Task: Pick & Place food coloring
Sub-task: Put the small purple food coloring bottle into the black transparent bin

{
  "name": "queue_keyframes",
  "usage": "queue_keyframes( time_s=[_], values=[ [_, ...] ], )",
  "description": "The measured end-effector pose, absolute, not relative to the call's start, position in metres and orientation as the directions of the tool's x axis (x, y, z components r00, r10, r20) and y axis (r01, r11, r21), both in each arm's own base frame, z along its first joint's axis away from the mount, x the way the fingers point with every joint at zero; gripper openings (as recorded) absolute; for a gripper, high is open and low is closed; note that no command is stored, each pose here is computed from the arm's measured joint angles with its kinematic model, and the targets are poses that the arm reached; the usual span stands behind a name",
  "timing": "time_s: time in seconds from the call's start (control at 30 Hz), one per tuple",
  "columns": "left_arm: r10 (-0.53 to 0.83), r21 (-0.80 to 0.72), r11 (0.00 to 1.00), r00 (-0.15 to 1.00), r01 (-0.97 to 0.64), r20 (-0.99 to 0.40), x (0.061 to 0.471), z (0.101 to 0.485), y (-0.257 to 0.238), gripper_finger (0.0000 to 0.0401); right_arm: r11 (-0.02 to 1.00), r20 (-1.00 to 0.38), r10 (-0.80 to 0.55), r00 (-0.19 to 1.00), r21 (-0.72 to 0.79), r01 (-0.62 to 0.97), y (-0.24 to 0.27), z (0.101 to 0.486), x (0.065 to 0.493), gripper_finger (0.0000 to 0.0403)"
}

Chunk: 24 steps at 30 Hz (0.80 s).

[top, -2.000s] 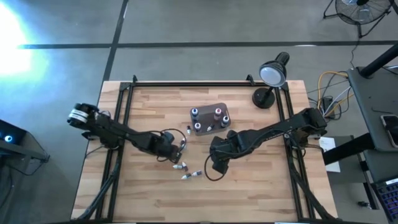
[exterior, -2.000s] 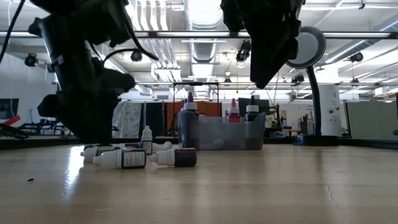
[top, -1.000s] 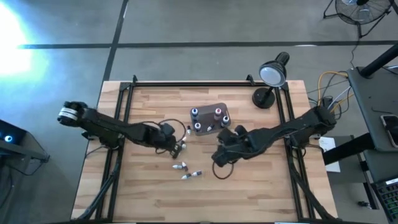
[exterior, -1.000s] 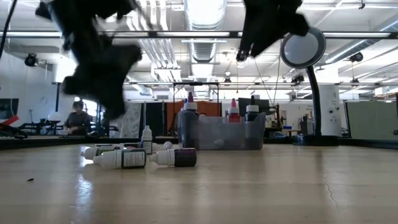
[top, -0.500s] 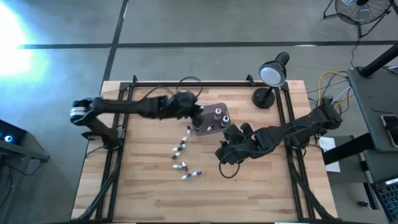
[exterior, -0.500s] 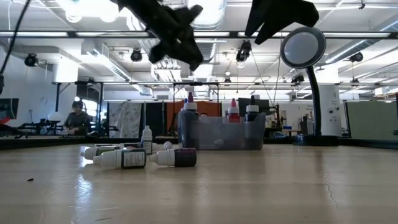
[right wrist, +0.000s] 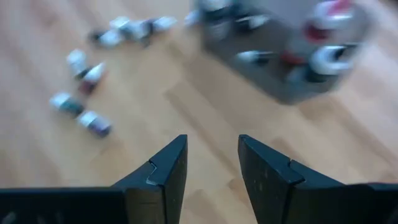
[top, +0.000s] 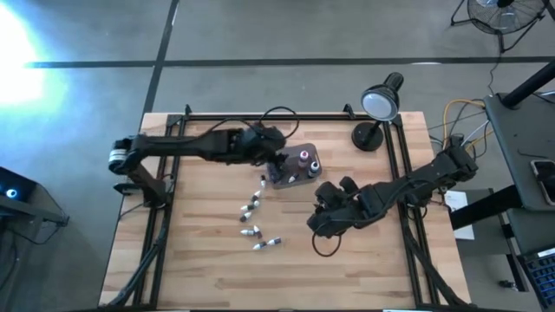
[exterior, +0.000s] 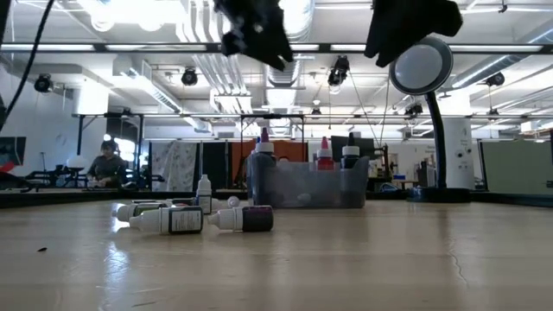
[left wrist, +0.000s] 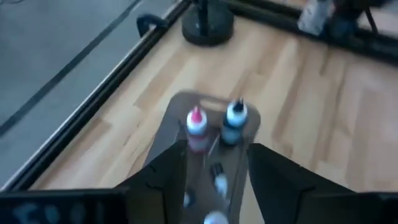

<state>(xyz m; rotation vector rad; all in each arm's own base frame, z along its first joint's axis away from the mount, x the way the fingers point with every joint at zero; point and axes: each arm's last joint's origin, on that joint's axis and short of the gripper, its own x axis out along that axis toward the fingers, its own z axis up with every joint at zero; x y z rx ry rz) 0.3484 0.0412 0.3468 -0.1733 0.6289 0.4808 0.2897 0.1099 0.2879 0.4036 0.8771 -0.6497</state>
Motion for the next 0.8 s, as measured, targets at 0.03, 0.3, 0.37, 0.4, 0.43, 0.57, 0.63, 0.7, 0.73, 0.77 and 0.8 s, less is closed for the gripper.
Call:
queue_keyframes(
  time_s=[0.03,0.3,0.37,0.4,0.43,0.57,0.63,0.7,0.73,0.77,0.8],
  values=[
    [0.348,-0.006,0.894,0.701,-0.449,-0.622,0.341,0.348,0.035,0.0143,0.771,-0.819,-0.312,0.482,0.078,0.632,0.112,0.287,0.292,0.0134],
    [0.136,-0.044,0.969,0.671,-0.244,-0.729,0.267,0.313,-0.027,0.0144,0.988,-0.802,0.034,0.596,0.116,0.1,0.13,0.255,0.322,0.0134],
    [0.112,-0.116,0.95,0.664,-0.289,-0.739,0.25,0.299,-0.037,0.0145,0.994,-0.796,0.087,0.6,0.113,0.006,0.132,0.242,0.336,0.0134],
    [0.094,-0.166,0.935,0.67,-0.314,-0.736,0.241,0.293,-0.042,0.0145,0.991,-0.789,0.126,0.601,0.126,-0.043,0.134,0.236,0.343,0.0135],
    [0.076,-0.212,0.919,0.677,-0.333,-0.732,0.233,0.287,-0.047,0.0145,0.988,-0.788,0.154,0.596,0.127,-0.087,0.136,0.23,0.35,0.0135],
    [0.089,-0.313,0.853,0.708,-0.417,-0.701,0.206,0.265,-0.06,0.0145,0.981,-0.815,0.167,0.554,0.081,-0.177,0.142,0.208,0.377,0.0147],
    [0.115,-0.336,0.824,0.716,-0.456,-0.689,0.194,0.256,-0.065,0.0145,0.978,-0.823,0.168,0.543,0.07,-0.197,0.144,0.199,0.389,0.0158],
    [0.119,-0.359,0.802,0.716,-0.478,-0.688,0.183,0.247,-0.068,0.0145,0.976,-0.824,0.175,0.539,0.072,-0.207,0.146,0.194,0.401,0.0168],
    [0.111,-0.371,0.794,0.715,-0.482,-0.69,0.178,0.242,-0.07,0.0145,0.976,-0.824,0.174,0.539,0.07,-0.208,0.147,0.191,0.406,0.0173],
    [0.111,-0.376,0.787,0.711,-0.49,-0.694,0.174,0.238,-0.071,0.0145,0.976,-0.824,0.173,0.54,0.069,-0.207,0.148,0.189,0.411,0.0179],
    [0.106,-0.383,0.781,0.708,-0.494,-0.698,0.17,0.234,-0.073,0.0145,0.977,-0.828,0.169,0.534,0.068,-0.204,0.148,0.185,0.416,0.0184]
  ],
)
